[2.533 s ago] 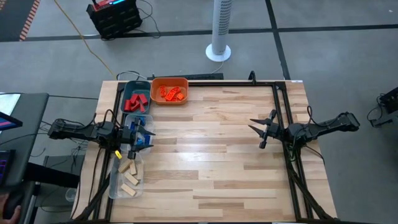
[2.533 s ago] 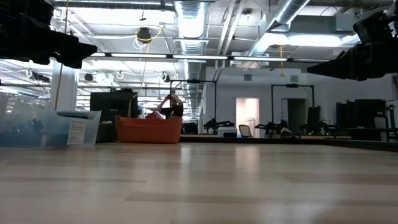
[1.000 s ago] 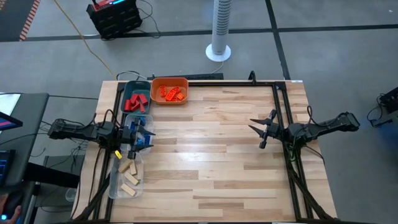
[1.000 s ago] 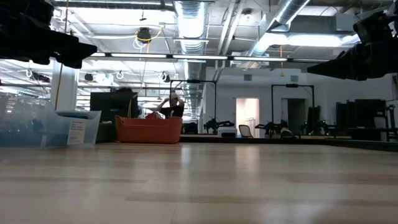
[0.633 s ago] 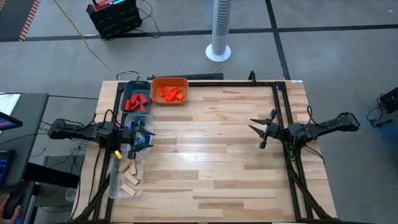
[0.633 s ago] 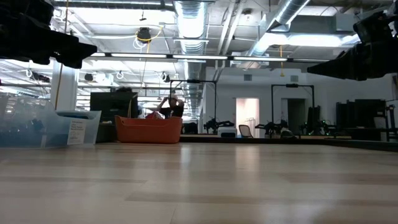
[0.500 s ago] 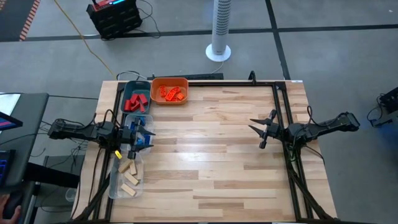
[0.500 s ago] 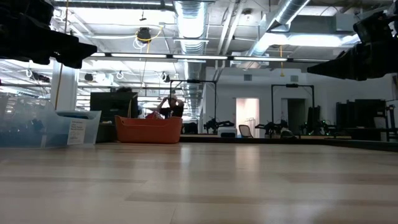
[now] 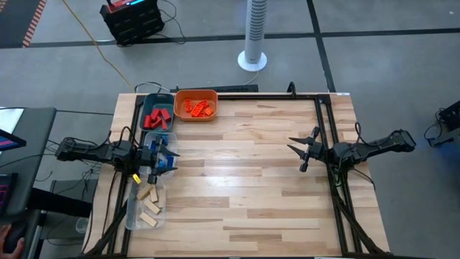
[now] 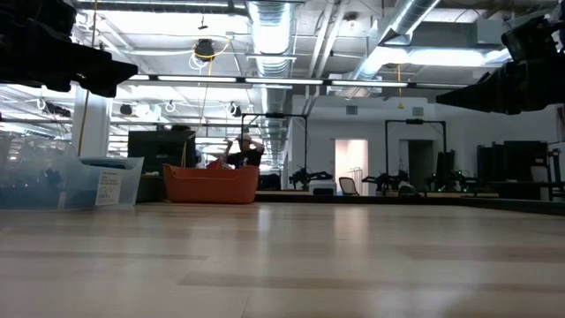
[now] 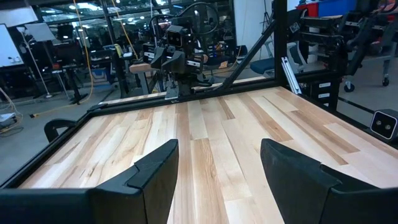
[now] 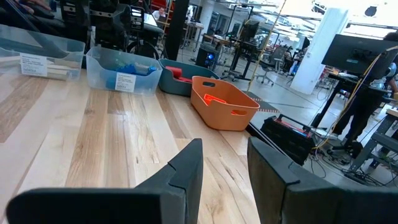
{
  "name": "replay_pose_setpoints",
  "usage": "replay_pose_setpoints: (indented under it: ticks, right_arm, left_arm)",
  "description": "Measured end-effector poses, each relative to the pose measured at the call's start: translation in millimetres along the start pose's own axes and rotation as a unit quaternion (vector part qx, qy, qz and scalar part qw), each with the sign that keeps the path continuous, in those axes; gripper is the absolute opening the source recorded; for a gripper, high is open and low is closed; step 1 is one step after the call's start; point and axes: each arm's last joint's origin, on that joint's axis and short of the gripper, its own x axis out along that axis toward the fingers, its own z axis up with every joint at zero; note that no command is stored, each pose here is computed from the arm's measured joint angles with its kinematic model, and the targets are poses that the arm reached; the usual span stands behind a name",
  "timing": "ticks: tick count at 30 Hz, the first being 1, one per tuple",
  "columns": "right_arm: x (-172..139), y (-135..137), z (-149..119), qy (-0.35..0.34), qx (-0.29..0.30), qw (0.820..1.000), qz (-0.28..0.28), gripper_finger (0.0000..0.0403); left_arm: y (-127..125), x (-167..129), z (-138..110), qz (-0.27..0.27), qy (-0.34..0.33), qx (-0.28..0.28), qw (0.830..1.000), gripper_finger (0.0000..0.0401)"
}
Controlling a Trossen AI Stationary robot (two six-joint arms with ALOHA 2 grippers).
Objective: Sort blocks
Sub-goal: Return to Home Position
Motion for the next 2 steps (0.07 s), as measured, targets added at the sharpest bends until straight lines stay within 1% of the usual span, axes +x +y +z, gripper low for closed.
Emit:
replay_pose_setpoints:
  ticks: [2]
  right_arm:
    - [0.0,0.0,0.1,0.0,0.0,1.0,0.0,0.0127]
  left_arm:
    - [0.0,0.0,0.0,0.0,0.0,0.0,1.0,0.0221]
